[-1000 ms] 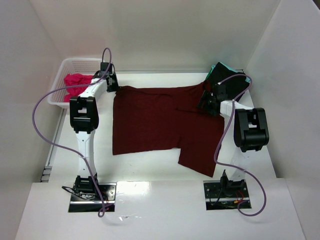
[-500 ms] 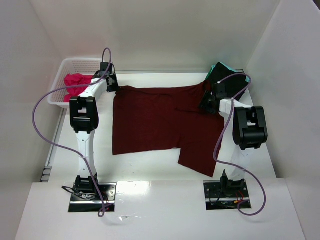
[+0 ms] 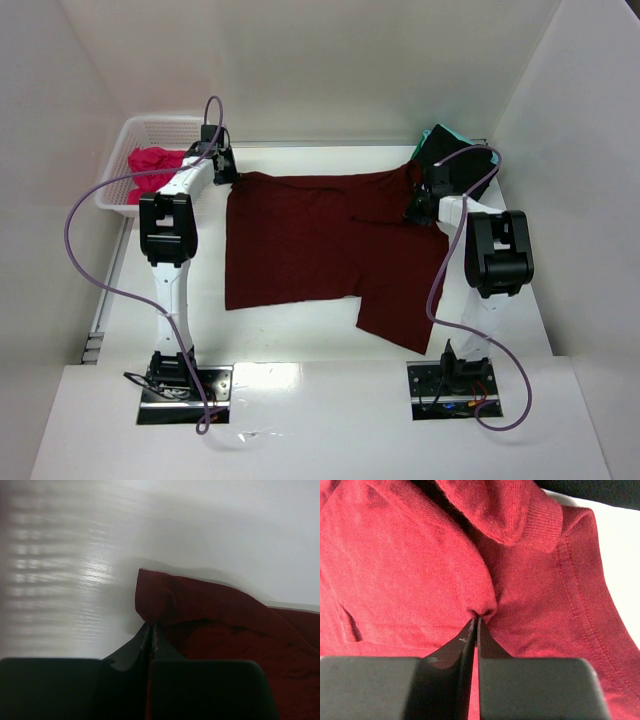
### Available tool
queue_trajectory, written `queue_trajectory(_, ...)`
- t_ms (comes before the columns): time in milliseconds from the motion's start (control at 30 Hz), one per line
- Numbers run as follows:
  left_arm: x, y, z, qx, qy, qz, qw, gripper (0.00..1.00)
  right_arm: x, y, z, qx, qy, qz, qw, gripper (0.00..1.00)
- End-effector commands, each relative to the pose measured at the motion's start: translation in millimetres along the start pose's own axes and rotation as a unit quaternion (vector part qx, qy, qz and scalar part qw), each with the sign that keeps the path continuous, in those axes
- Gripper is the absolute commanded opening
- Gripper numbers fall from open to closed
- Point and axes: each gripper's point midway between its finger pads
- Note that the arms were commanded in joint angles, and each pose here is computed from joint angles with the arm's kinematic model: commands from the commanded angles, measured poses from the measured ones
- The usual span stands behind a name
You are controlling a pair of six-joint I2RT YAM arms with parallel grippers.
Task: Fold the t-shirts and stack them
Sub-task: Grap the side of the flattened tshirt furthest away from the robot with both arms
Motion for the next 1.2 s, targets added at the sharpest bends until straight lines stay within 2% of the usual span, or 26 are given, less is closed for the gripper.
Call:
queue_trajectory(0, -2, 0, -9, -0.007, 0.009, 0.007, 1.0, 0.0, -3, 2, -15, -0.013, 0.005, 0.013, 1.0, 0.0)
queue_trajectory(133, -4, -4, -14, -0.013, 0.009, 0.009, 1.0, 0.0, 5, -10, -36, -0.036, 0.008, 0.004, 0.999, 0.0)
queue_trajectory(333, 1, -22, -42, -0.046, 0.002, 0.002, 0.999, 0.0, 28, -58, -124, -0.137, 0.002, -0.005, 0.991, 0.0)
queue_trajectory(467, 2, -27, -52, -0.055, -0.001, 0.002, 0.998, 0.0, 41, -76, -170, -0.179, 0.001, -0.011, 0.984, 0.0)
queue_trajectory(800, -8, -50, -88, -0.09, 0.004, 0.014, 0.996, 0.0, 70, -102, -236, -0.245, 0.0, -0.051, 0.968, 0.0)
queue_trajectory(1033, -6, -53, -99, -0.099, 0.006, 0.014, 0.995, 0.0, 92, -113, -264, -0.273, -0.006, -0.094, 0.957, 0.0)
queue_trajectory(1167, -7, -51, -101, -0.102, 0.008, 0.015, 0.995, 0.0, 98, -105, -272, -0.274, -0.009, -0.103, 0.956, 0.0)
Point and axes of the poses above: each gripper's point midway between its finger pads, its own y axis out along the fingers, its own x axis along the line the jaws close on, z = x × y, and after that the axes turned 10 degrees about -y, right-handed
